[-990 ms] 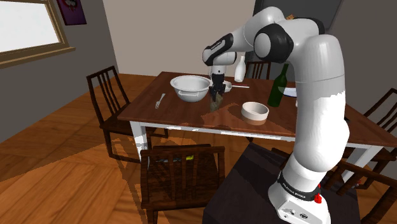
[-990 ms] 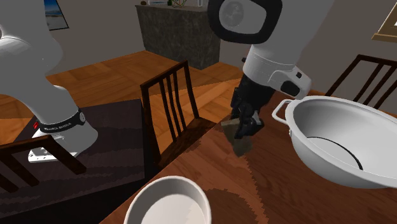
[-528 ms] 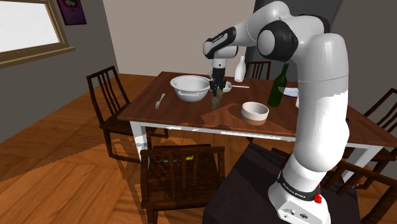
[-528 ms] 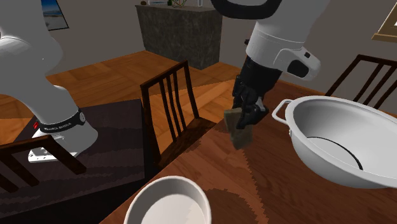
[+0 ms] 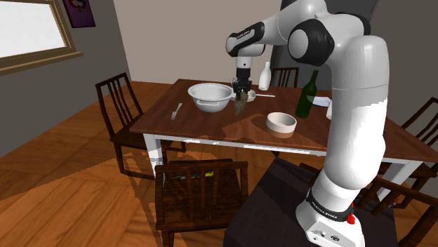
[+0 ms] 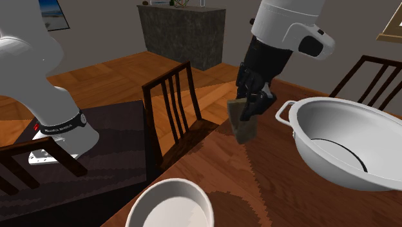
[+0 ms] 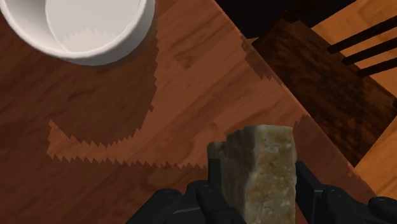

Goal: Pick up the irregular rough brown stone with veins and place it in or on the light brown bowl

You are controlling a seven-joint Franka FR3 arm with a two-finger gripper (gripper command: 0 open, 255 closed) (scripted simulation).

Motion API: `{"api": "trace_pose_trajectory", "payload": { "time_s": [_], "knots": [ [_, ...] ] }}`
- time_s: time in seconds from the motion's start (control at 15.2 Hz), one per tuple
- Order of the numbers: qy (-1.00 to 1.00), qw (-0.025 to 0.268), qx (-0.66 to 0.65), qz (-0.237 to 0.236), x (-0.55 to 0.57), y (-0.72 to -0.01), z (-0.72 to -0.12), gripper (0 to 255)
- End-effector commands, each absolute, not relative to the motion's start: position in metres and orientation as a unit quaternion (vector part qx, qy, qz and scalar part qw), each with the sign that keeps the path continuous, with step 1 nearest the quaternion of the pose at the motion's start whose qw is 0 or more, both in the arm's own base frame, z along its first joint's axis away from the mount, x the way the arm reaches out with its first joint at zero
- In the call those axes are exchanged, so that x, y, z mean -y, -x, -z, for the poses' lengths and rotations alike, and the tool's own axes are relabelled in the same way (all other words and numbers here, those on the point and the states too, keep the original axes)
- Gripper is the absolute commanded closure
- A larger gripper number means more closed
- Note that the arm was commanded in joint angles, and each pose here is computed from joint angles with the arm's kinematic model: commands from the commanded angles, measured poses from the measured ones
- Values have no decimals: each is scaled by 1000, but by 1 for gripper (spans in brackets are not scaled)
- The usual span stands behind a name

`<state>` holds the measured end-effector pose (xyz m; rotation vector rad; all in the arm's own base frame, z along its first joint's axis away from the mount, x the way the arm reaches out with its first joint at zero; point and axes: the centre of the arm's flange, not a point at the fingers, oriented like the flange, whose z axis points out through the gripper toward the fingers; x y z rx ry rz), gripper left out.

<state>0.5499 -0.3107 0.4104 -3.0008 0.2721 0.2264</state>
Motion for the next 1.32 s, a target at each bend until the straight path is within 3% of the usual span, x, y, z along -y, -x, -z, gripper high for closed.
{"api": "trace_pose_trajectory", "payload": {
  "time_s": [0.0,1.25],
  "knots": [
    [991,60,-90,-75,322,-534,-412,255],
    [991,60,-90,-75,447,-344,-404,255]
  ]
}}
